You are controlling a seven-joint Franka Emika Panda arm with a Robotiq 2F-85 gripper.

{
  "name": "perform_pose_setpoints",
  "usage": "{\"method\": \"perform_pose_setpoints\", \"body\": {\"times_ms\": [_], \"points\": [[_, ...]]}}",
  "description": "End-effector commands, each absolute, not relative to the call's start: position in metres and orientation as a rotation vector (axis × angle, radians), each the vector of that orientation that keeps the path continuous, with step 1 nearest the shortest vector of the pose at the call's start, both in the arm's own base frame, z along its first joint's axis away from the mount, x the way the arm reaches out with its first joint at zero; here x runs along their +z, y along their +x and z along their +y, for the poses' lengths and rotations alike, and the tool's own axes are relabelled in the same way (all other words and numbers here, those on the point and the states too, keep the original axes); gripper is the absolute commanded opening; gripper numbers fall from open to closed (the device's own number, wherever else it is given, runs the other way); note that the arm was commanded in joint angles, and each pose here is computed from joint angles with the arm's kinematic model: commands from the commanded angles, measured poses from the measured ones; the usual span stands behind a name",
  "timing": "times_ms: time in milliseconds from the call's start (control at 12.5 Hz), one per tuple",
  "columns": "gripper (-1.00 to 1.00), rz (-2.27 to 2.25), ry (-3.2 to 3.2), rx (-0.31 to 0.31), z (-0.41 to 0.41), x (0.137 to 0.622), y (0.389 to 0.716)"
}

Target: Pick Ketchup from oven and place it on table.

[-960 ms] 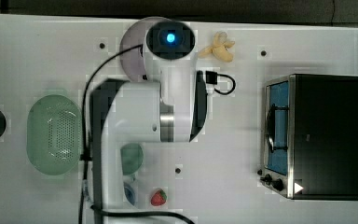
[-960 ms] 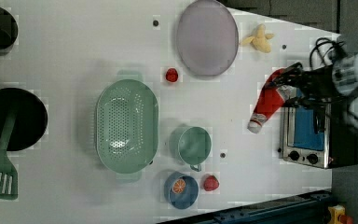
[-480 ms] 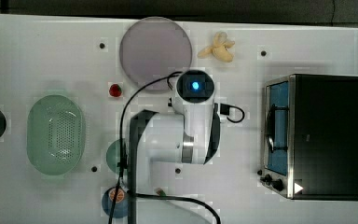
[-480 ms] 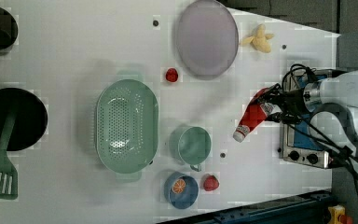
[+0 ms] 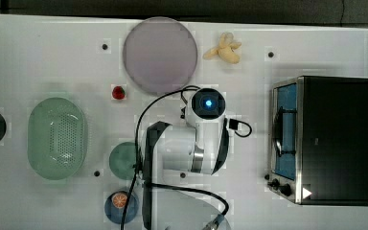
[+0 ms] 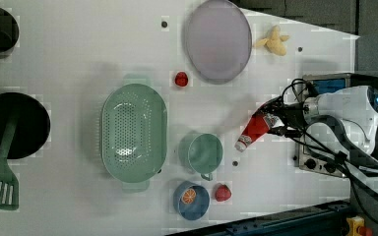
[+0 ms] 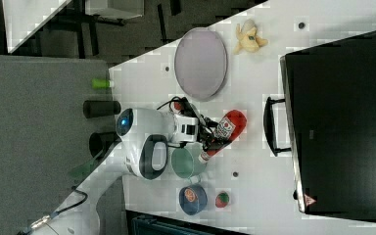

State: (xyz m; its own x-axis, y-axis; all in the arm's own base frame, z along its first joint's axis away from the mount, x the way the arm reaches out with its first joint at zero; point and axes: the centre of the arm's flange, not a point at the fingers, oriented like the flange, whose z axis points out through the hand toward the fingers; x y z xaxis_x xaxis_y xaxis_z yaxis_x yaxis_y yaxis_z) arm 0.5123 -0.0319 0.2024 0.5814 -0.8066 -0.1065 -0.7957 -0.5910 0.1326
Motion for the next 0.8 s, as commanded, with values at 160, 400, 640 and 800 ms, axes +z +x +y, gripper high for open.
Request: {"method": "perform_pose_setpoints", "body": {"times_ms": [160,400,640,800], "points": [[1.00,-1.452,2.770,-0.026,-0.028,0.255,0.540],[1.00,-1.475,2.835,0.109,-0.025,0.334,0.554],[1.00,-1.484,2.875,0.132,-0.025,0.419,0.554],[1.00,-1.484,2.901,0.164,-0.025,0.477,0.554]]}}
